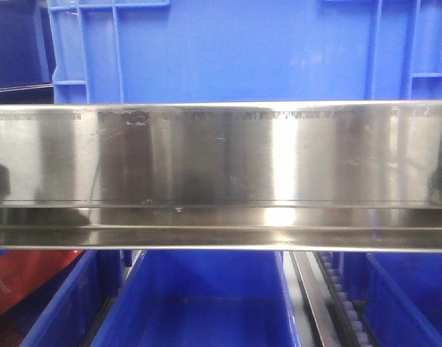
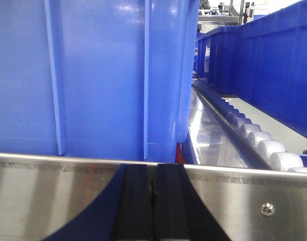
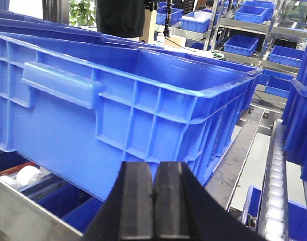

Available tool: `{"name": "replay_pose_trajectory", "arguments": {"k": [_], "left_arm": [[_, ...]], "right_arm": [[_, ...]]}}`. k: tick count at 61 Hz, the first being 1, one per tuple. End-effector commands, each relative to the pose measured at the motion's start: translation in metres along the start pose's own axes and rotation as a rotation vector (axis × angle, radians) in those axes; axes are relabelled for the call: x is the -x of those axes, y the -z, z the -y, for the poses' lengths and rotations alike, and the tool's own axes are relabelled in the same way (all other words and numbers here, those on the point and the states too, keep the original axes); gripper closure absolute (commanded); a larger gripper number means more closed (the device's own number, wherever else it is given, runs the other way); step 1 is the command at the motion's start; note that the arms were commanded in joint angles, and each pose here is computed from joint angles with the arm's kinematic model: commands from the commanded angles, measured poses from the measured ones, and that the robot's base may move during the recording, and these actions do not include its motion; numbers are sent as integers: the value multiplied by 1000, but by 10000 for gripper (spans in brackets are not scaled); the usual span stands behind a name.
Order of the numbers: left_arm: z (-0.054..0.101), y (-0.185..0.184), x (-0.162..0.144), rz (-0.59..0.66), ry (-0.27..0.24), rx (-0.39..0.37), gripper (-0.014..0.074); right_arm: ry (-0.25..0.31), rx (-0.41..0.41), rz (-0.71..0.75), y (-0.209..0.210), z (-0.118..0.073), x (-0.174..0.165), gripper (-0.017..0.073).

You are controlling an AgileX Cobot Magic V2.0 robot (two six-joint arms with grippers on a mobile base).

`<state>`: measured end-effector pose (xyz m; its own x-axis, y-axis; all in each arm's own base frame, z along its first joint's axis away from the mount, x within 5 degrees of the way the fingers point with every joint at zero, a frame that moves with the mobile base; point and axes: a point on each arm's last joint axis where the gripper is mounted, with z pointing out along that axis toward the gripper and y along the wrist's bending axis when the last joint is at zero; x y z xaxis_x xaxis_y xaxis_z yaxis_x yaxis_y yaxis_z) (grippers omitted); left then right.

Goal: Place cylindrical capacitor in blue bin on shelf

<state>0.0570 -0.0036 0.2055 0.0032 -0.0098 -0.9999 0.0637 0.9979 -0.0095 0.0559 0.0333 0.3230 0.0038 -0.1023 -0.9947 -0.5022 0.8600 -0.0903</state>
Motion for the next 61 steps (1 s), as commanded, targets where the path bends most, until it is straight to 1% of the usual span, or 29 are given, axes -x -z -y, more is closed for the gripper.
{"name": "replay_pose_trajectory", "arguments": {"k": [1,41,44,46,48,54,61], "left_arm": [[0,1,2,22,3,-1,705],[0,1,2,22,3,-1,705],[0,1,2,22,3,-1,705],[0,1,2,22,3,-1,705],[0,1,2,22,3,-1,705],[0,1,2,22,3,-1,705],[0,1,2,22,3,-1,705]], "right_arm": [[7,-8,23,1,1,2,701],[7,-9,28,1,1,2,701],[-14,-2,30,1,0,2,701],[-46,8,34,1,-1,3,701],[-49,6,34,1,-1,3,701],[-50,-42,17,3,2,1,701],[-58,-160,-8,5,8,-8,701]]}}
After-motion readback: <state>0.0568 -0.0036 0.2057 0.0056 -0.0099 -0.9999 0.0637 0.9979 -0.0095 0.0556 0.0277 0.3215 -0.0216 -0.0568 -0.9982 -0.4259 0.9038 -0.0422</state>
